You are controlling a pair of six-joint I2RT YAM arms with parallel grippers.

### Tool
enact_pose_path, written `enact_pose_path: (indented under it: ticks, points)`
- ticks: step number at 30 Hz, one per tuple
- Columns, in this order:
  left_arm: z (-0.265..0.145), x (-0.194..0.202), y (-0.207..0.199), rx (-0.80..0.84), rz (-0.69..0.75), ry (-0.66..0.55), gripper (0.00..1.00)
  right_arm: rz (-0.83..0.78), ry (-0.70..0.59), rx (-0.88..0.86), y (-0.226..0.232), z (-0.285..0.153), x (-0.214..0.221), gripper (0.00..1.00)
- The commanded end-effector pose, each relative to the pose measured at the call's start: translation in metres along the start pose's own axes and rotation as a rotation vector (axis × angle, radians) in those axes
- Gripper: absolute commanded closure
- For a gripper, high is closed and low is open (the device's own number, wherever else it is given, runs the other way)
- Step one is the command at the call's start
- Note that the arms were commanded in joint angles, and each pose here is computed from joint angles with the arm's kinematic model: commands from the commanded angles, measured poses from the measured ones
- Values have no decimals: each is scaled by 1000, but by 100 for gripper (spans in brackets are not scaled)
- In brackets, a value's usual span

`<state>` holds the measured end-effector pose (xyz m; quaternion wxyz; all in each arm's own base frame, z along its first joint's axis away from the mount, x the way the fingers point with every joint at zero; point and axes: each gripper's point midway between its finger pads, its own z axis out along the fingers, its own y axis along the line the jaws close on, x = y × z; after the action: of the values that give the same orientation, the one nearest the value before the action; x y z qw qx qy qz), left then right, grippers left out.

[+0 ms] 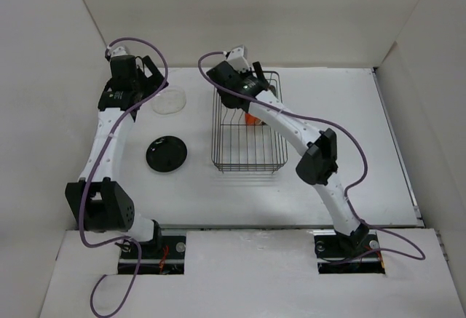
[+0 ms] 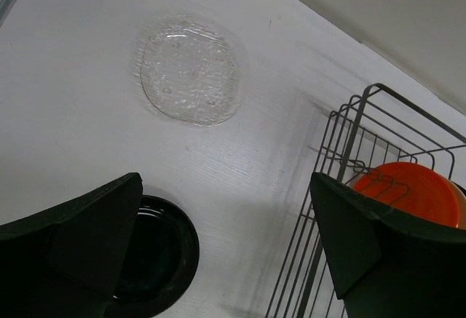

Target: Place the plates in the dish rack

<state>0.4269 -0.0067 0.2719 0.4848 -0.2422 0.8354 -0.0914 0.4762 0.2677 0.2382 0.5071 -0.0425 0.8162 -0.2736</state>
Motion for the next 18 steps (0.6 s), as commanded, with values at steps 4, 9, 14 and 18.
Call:
enact_pose_path:
  ticks: [4, 9, 14, 18]
  points:
    - [40, -7, 23, 0, -84, 44, 0, 232, -124, -234, -99, -83, -72, 16]
    - [81, 6, 60, -38, -166, 75, 0, 282, -247, -698, -88, -150, -71, 0]
    - [114, 20, 81, -8, -209, 100, 1, 296, -322, -906, -95, -202, -66, 0]
    - [148, 40, 90, 5, -214, 166, 6, 319, -397, -1037, -106, -239, -72, 0]
